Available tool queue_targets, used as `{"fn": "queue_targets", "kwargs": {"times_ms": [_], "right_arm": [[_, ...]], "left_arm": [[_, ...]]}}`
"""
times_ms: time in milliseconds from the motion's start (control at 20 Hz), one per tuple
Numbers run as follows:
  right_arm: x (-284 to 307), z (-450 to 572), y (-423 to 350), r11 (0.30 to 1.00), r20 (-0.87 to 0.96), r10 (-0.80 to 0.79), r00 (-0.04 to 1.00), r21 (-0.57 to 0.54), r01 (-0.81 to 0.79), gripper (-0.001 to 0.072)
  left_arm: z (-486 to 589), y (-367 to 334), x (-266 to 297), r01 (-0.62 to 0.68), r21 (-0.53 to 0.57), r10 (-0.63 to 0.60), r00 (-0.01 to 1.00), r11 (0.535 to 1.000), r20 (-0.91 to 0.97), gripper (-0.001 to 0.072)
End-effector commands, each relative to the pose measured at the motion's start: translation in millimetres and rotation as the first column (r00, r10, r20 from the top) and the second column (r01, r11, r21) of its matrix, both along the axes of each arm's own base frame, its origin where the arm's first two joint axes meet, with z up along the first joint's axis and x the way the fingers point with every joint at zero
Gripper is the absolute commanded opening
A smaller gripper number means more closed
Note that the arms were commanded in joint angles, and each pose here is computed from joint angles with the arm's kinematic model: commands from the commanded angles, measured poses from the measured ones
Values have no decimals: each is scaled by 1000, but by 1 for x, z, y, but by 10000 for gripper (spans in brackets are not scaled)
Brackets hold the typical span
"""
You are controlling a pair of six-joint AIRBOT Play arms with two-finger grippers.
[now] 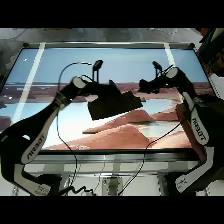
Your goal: Fold the clothes and pants, and hang the long-sleeved shirts on hangers.
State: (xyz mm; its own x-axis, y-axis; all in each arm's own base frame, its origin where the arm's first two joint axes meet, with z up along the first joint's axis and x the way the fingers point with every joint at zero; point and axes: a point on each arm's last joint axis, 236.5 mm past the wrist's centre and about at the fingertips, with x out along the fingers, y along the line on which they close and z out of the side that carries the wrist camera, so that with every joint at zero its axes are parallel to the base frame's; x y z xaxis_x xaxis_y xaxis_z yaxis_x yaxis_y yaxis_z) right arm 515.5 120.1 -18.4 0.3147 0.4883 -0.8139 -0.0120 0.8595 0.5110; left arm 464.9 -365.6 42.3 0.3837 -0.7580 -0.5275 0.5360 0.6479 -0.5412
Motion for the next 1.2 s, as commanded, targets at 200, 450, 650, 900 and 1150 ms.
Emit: {"fn": "queue_targets", "kwargs": {"times_ms": [200, 450, 650, 900, 1150], "right_arm": [[15, 9, -70, 991, 31, -136, 990, -6, 136, 357], [8, 5, -47, 999, 45, -22, 999, -31, 24, 594], [-3, -36, -24, 1000, -59, 19, 998, -5, -19, 632], [-14, -68, 9, 982, -213, 5, 977, 187, 35, 699], [-23, -74, 50, 925, -295, 57, 954, 374, 60, 700]], "left_arm": [[18, -42, 14, -103, -33, 107, 976, 994, 189, 704], [42, 5, 29, -102, 18, 95, 967, 995, 235, 703], [41, 37, 25, -59, 46, 51, 986, 997, 158, 702], [10, 65, 11, 28, 177, -45, 995, 984, 89, 702], [2, 78, 14, 31, 241, -58, 993, 970, 105, 701]]}}
